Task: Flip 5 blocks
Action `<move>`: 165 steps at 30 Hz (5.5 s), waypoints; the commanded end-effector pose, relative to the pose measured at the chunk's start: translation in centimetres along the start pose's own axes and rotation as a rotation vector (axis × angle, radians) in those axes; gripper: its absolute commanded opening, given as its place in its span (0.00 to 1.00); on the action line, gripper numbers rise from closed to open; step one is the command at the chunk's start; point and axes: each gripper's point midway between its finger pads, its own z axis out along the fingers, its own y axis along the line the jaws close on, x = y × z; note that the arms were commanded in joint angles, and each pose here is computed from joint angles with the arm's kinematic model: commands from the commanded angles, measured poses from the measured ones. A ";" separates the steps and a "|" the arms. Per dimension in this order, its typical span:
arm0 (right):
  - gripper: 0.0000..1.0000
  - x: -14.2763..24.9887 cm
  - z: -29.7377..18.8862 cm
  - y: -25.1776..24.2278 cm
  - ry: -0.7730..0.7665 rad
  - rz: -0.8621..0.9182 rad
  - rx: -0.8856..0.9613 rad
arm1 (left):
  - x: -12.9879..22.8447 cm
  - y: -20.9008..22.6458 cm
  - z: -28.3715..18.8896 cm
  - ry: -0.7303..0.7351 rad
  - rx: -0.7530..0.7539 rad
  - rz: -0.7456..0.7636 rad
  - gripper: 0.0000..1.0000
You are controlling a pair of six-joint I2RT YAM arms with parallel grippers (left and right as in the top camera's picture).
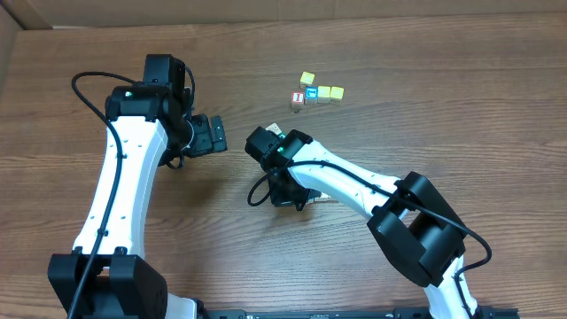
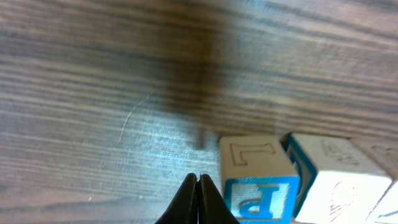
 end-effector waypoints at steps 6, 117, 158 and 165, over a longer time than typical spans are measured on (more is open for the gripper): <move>0.04 -0.2 -1.4 0.3 -0.017 0.005 -0.026 | -0.7 0.1 -0.3 -0.016 -0.003 -0.018 1.00; 0.04 2.5 -0.8 -2.6 -0.035 0.095 0.103 | -0.7 0.1 -0.3 -0.016 -0.003 -0.018 1.00; 0.04 1.9 -0.9 -2.4 -0.062 0.095 0.096 | -0.7 0.1 -0.3 -0.016 -0.003 -0.018 1.00; 0.04 2.2 -2.2 -0.4 -0.027 0.018 -0.005 | -0.7 0.1 -0.3 -0.016 -0.003 -0.018 1.00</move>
